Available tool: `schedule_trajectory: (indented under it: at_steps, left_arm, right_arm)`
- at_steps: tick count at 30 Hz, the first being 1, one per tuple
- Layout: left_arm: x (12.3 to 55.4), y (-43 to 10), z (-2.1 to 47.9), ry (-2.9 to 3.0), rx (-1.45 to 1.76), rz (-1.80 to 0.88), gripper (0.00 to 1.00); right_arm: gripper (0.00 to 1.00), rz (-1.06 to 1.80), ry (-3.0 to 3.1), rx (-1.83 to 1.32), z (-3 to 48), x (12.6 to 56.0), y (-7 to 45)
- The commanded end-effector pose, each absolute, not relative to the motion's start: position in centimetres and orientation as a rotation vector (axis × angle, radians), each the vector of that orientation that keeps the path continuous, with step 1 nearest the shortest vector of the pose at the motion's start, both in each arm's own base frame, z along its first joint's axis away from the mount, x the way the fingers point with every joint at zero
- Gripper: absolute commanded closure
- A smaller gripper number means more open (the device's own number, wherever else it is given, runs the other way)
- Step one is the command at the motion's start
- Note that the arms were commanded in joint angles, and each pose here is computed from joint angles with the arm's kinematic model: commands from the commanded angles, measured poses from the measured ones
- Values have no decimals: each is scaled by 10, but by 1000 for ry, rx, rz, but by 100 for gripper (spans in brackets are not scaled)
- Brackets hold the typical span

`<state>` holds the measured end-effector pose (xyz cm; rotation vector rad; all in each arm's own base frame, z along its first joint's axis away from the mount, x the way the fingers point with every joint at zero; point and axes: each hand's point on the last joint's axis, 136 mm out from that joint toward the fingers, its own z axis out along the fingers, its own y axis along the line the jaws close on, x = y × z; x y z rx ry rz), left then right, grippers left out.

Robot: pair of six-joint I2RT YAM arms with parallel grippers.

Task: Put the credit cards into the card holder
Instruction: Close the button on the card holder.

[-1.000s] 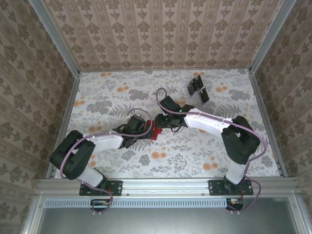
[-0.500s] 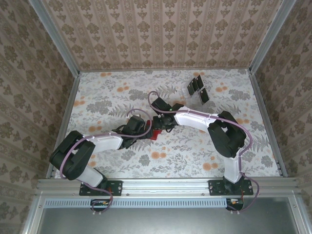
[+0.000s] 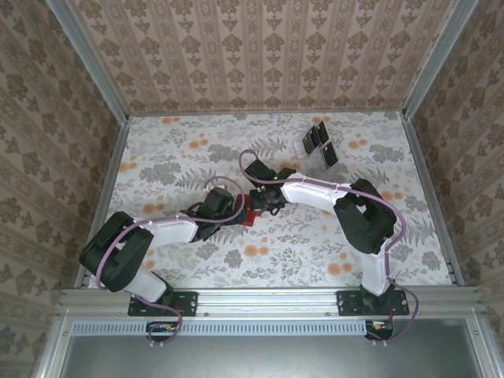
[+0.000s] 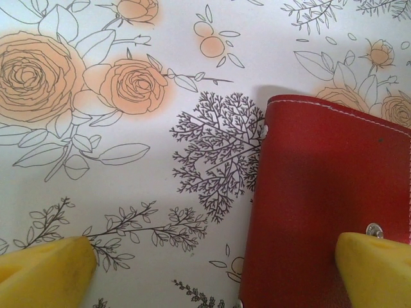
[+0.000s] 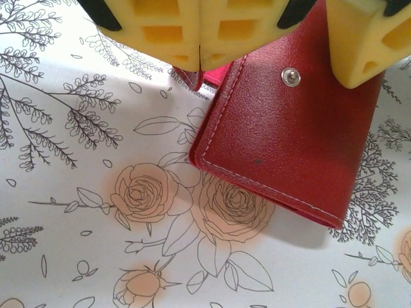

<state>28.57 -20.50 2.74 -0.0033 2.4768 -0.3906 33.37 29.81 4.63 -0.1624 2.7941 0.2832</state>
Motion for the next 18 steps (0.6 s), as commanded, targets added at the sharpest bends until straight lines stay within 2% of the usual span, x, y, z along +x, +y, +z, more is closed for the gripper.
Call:
schedule_trajectory:
  at_steps: [1, 11, 18]
  left_arm:
    - [246, -178, -18, 2677, -54, -296, 0]
    - [229, -211, -25, 2682, -90, -393, 1]
    - [241, -227, -6, 2647, -57, -401, 0]
  right_arm:
    - [100, 259, 2763, -159, 63, 333, 283]
    - [100, 357, 2714, -94, 80, 348, 259]
    - [100, 402, 2717, -93, 80, 350, 250]
